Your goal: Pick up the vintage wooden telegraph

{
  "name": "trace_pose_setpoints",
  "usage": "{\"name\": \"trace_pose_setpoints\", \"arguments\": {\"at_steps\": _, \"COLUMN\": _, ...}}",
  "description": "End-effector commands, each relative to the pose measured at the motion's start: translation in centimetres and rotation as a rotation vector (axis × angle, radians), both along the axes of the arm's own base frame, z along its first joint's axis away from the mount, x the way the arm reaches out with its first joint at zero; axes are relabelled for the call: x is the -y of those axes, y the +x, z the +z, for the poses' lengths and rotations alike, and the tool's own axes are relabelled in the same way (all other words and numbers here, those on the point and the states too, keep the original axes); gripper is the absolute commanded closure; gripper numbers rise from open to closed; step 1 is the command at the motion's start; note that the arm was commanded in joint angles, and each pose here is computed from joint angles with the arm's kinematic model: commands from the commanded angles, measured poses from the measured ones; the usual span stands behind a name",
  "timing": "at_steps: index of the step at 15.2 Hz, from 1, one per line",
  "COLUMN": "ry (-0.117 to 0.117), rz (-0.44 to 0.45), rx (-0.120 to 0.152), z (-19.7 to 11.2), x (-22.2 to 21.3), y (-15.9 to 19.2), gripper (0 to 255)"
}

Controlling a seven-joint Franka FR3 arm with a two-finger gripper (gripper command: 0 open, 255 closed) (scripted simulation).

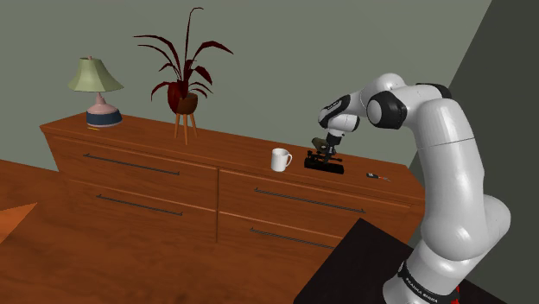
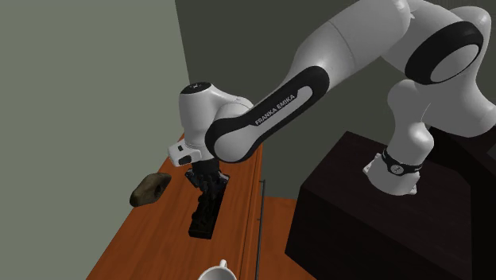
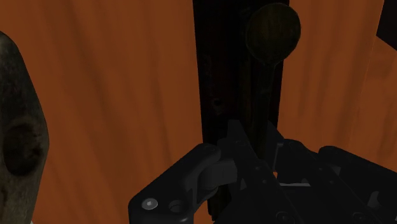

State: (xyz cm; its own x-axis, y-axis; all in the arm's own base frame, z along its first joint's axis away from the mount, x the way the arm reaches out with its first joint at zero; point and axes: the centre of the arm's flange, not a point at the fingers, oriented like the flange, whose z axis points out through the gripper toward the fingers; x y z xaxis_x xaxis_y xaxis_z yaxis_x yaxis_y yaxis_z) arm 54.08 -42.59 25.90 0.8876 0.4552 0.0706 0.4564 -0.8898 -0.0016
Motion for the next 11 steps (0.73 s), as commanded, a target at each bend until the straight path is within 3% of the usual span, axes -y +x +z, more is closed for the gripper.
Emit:
{"name": "trace_pose_setpoints", "arguments": {"at_steps": 1, "ry": 0.0, "rz": 0.0, "rx": 0.0, "z": 0.0, "x": 0.0, "y": 0.0, "gripper": 255}}
{"name": "trace_pose_setpoints", "arguments": {"at_steps": 6, "ry": 0.0, "rz": 0.0, "rx": 0.0, "z": 0.1, "x": 0.0, "y": 0.0, "gripper": 255}}
{"name": "trace_pose_setpoints", "arguments": {"at_steps": 11, "ry": 0.0, "rz": 0.0, "rx": 0.0, "z": 2.7, "x": 0.0, "y": 0.0, "gripper": 255}}
